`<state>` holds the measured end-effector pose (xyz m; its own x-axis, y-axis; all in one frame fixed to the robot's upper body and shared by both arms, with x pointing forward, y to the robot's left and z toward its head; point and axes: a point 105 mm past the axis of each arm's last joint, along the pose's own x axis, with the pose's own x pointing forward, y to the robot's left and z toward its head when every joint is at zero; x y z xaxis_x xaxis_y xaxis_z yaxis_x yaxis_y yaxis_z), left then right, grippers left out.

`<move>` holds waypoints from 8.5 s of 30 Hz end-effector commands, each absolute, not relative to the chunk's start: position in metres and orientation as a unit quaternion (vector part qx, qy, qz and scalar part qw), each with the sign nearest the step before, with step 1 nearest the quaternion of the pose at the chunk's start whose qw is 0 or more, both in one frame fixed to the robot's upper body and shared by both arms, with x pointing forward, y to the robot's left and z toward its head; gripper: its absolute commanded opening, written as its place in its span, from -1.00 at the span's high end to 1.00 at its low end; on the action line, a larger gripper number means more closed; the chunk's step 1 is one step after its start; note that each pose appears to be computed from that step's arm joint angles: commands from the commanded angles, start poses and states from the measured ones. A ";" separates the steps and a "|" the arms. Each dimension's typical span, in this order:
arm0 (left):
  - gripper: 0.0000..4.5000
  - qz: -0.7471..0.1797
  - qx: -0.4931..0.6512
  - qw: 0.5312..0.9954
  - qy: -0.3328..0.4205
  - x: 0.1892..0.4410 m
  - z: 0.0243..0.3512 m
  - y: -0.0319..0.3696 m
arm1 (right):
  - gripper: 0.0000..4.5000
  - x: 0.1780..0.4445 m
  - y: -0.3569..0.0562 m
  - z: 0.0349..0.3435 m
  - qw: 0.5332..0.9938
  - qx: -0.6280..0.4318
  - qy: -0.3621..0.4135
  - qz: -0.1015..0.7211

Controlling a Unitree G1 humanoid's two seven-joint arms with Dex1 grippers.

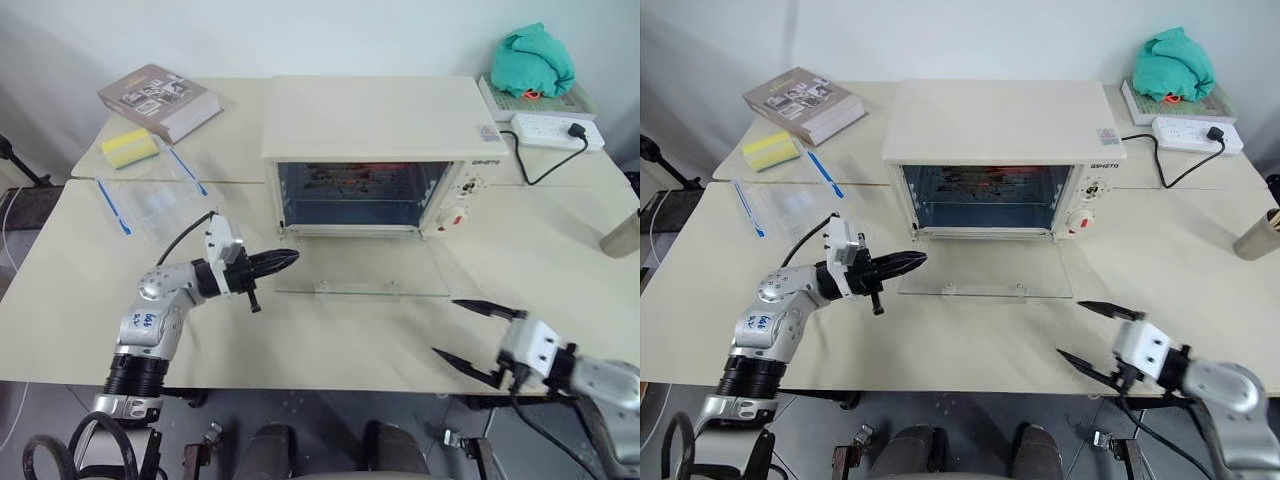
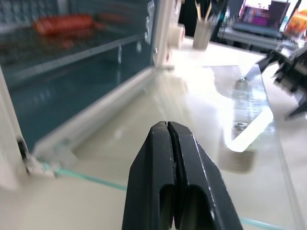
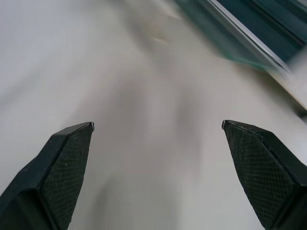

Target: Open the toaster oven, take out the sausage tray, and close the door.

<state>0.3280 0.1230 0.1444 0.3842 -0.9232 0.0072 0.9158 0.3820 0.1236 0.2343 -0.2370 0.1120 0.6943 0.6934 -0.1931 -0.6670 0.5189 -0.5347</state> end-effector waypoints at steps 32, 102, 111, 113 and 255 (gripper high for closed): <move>-0.99 -0.336 0.038 0.930 -0.148 0.262 0.169 0.214 | -1.00 0.399 -0.045 0.211 0.734 -0.606 -0.259 0.162; -1.00 -0.447 -0.093 0.889 -0.024 0.278 0.160 0.186 | 0.99 0.291 -0.086 0.166 0.683 -0.646 -0.228 0.255; -1.00 -0.468 -0.261 0.841 0.068 0.288 0.177 0.171 | 0.99 0.284 -0.088 0.177 0.650 -0.659 -0.289 0.243; -1.00 -0.473 -0.276 0.833 0.081 0.289 0.179 0.164 | 0.99 0.285 -0.088 0.175 0.646 -0.661 -0.294 0.243; 1.00 -0.457 -0.530 0.642 0.313 0.257 0.134 0.157 | -1.00 0.225 -0.217 0.183 0.898 -0.149 -0.043 0.411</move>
<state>0.2582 0.1608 0.1316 0.4230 -0.9029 0.0767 0.2498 0.0348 -0.9677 0.2301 -0.2170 0.1709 0.6521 0.7549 -0.0697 -0.7416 0.6160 -0.2656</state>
